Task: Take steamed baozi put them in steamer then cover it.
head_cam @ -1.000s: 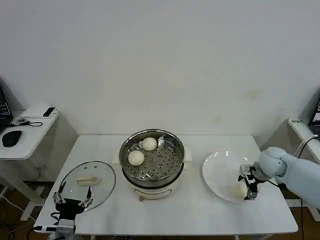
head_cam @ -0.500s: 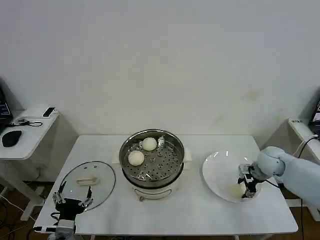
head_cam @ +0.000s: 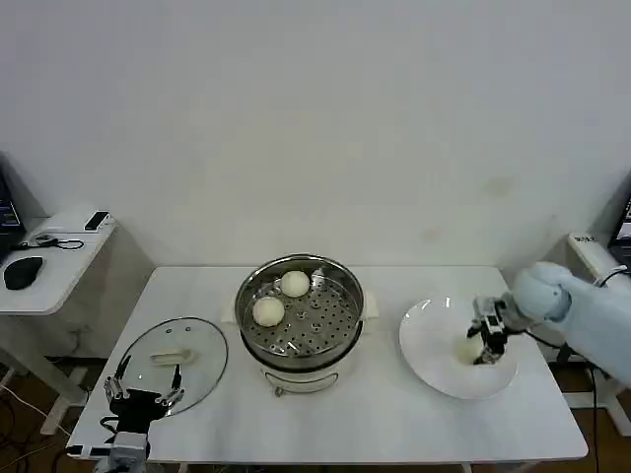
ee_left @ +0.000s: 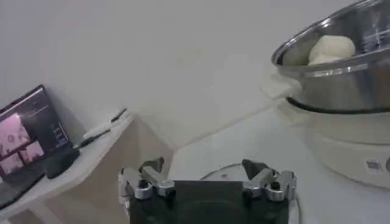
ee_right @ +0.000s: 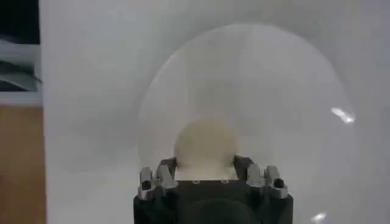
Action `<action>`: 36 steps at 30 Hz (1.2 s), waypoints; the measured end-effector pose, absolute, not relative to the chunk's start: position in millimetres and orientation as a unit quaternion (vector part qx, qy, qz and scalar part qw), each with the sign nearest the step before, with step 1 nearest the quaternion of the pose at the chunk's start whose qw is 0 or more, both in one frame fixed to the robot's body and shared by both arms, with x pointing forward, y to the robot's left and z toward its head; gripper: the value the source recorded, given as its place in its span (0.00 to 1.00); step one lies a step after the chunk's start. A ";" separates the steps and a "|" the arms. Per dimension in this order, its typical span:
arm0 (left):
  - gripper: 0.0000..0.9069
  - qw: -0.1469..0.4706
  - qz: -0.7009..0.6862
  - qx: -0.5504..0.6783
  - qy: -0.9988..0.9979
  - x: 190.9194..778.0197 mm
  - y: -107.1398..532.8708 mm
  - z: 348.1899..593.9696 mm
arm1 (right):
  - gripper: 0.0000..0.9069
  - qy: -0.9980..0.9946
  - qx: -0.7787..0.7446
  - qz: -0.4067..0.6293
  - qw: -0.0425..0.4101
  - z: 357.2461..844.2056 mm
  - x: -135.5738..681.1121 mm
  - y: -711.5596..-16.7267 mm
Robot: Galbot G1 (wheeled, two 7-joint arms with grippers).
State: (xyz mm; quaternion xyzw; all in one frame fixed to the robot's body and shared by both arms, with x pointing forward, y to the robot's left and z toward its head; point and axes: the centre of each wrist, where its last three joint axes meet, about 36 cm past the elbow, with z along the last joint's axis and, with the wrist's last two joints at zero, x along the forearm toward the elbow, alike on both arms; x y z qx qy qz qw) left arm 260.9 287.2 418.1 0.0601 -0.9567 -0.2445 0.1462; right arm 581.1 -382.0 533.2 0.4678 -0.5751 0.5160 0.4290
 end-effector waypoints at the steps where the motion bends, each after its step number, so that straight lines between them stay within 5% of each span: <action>1: 1.00 0.146 -0.244 0.060 -0.957 261.0 287.1 418.1 | 0.71 -0.580 0.466 0.517 0.423 541.0 584.9 -379.6; 18: 1.00 0.139 -0.245 0.066 -0.957 257.7 288.6 426.1 | 0.71 -0.593 0.476 0.579 0.294 672.8 649.6 -262.2; 36: 1.00 0.135 -0.246 0.079 -0.957 251.4 292.3 435.8 | 0.71 -0.448 0.589 0.649 0.174 660.3 635.5 -75.3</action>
